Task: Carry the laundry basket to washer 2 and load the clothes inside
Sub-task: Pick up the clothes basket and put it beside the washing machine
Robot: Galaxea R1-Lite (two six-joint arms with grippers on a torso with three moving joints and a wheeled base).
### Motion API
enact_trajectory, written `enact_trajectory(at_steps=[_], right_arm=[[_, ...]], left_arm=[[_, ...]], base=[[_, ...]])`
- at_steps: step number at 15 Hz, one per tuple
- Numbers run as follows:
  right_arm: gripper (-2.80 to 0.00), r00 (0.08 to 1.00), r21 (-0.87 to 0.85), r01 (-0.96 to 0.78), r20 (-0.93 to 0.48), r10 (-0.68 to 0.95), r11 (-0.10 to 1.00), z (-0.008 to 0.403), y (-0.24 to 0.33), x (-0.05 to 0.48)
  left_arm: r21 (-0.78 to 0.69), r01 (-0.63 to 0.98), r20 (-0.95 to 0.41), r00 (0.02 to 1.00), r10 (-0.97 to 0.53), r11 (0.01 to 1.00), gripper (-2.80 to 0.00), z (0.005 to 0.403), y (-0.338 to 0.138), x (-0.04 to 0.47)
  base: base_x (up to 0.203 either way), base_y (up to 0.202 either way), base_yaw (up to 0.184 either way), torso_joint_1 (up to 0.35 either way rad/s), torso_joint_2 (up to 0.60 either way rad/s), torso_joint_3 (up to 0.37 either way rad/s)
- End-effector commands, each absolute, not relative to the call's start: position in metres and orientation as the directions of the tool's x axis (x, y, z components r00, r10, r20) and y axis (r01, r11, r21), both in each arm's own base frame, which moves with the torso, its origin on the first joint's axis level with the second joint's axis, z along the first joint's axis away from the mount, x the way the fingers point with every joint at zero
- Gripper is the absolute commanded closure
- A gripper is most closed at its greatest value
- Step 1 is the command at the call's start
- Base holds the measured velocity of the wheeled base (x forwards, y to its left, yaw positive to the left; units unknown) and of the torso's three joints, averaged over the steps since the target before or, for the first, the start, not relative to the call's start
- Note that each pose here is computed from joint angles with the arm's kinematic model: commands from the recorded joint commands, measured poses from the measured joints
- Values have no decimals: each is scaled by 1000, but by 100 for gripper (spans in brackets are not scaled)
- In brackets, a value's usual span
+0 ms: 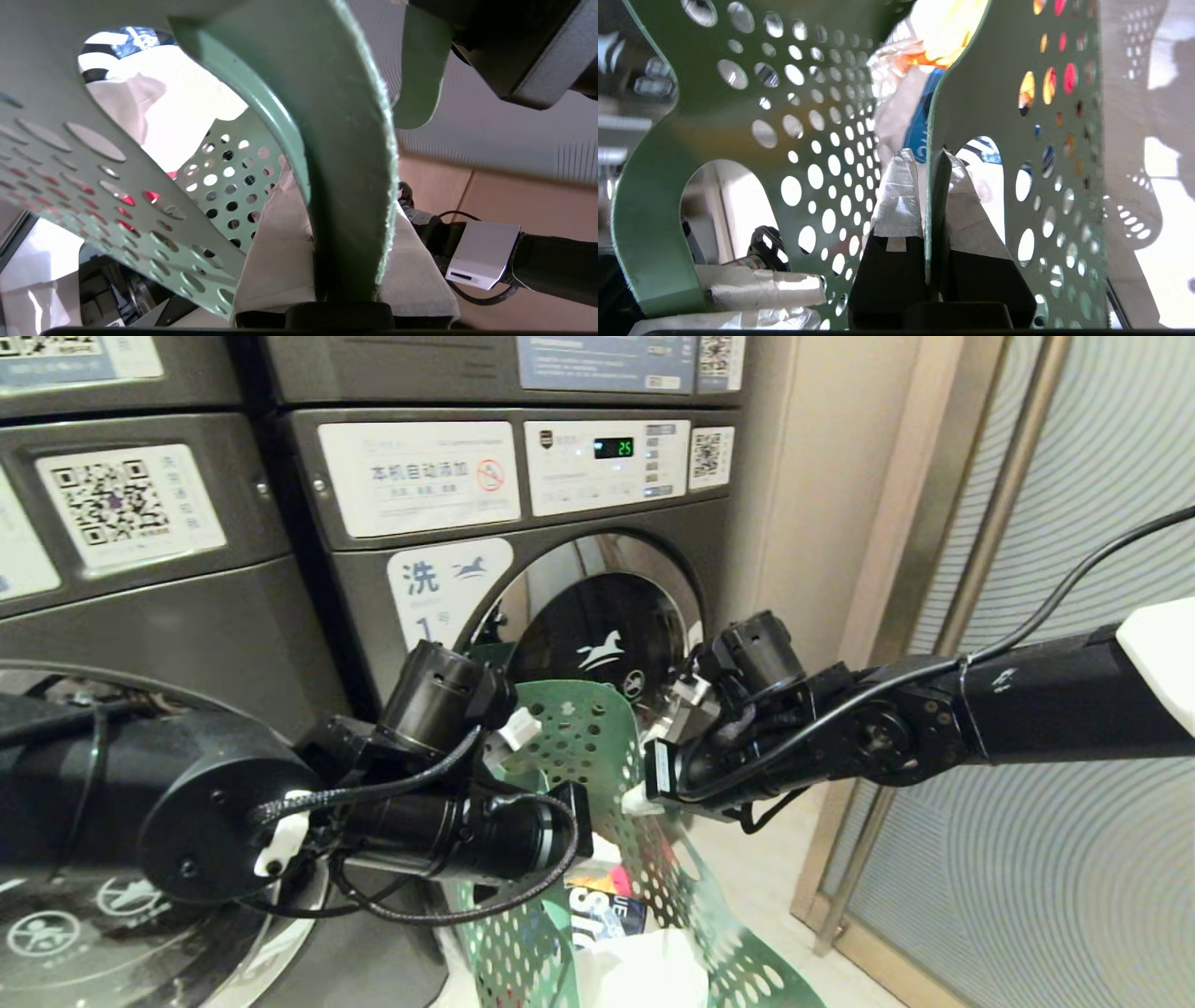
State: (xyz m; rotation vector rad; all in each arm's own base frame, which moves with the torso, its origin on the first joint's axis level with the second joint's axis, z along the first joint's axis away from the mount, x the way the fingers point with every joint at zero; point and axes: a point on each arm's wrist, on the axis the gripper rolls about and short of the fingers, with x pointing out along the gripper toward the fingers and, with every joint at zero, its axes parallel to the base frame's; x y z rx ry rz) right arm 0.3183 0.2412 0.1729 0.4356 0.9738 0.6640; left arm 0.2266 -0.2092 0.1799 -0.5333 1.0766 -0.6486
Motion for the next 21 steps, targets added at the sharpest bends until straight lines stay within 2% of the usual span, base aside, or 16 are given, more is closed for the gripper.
enact_trajectory(at_steps=[1, 16, 21], right_arm=[[0, 387, 615, -313, -614, 688, 724, 172, 241, 318], [0, 390, 610, -316, -615, 685, 727, 171, 242, 318], [0, 392, 610, -318, -612, 687, 725, 171, 242, 318]], left_arm=[[-683, 215, -626, 323, -710, 699, 0, 179, -210, 227], [-686, 208, -630, 310, -712, 697, 0, 177, -214, 225], [-687, 211, -627, 312, -714, 695, 0, 177, -215, 226]], base=[[5, -8, 178, 2, 2, 2], [1, -10, 175, 2, 3, 2], [1, -2, 39, 2, -1, 2]])
